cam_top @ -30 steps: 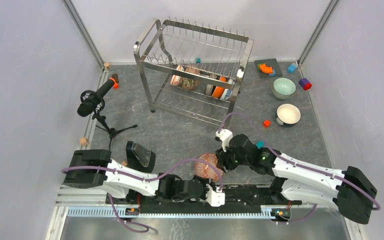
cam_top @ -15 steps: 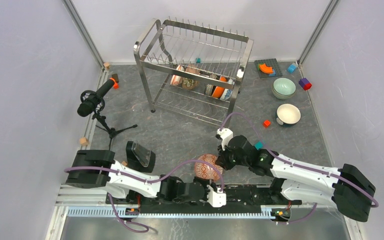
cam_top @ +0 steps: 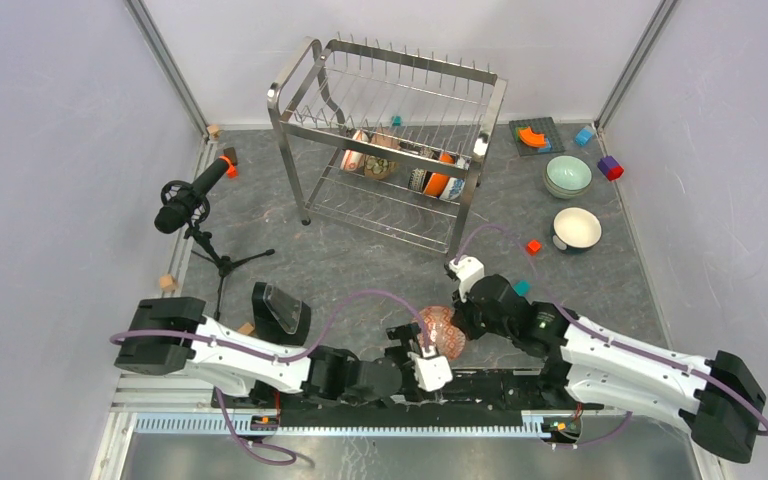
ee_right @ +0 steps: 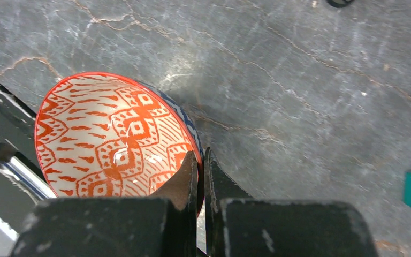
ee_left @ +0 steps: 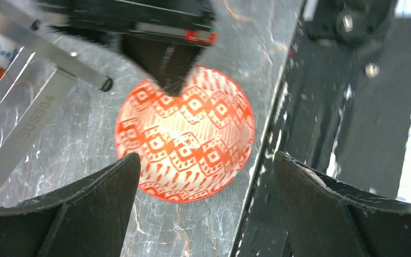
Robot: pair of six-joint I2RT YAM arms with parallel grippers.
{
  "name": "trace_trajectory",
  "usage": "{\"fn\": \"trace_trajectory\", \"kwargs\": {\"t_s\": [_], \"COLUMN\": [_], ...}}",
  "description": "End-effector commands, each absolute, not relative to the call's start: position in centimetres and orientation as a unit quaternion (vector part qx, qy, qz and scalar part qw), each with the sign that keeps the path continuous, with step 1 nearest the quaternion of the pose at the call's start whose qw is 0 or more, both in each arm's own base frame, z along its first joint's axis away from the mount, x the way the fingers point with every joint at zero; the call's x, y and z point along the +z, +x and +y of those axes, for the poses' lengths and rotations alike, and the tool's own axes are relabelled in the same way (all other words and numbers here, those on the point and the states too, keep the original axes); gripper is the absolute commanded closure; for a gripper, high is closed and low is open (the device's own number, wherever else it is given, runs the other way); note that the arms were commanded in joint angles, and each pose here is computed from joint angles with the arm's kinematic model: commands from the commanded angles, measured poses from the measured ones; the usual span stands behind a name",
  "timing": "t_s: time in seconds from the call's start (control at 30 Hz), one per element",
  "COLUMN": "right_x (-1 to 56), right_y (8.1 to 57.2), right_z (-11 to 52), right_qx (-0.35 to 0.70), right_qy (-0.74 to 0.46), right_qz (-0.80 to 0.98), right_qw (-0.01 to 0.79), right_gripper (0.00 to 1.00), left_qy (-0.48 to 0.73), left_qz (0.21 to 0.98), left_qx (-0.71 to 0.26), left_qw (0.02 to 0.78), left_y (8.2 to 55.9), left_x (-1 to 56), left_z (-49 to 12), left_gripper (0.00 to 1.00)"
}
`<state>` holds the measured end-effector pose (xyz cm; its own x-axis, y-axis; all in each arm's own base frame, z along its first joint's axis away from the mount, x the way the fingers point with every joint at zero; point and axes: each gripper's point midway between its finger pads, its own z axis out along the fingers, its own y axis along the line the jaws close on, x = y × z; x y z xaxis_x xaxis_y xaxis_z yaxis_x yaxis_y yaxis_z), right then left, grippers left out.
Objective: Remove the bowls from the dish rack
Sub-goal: Place the bowl at the center of the board.
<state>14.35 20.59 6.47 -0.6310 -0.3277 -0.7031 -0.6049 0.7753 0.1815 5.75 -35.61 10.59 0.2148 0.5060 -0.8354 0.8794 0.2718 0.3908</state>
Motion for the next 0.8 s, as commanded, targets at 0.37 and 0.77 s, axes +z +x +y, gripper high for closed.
{"fn": "trace_trajectory", "kwargs": {"t_s": [0.37,0.77], "right_x": [7.7,8.0], "right_y": [14.9,15.0], "right_z": [18.9,19.4], "right_qx": [0.2,0.225], "right_qy": [-0.238,-0.209], "right_qz": [0.868,0.864], "right_qw": [0.388,0.398], "right_gripper": [1.0,1.0], "left_qy": [0.078,0.014], "left_qz": [0.836,0.894], "left_qx": [-0.339,-0.27], "left_qw": [0.425,0.358], "left_y": [10.8,11.3], "left_x": [14.5,8.9], "left_z": [-35.1,-34.5], "left_gripper": [0.0,0.37]}}
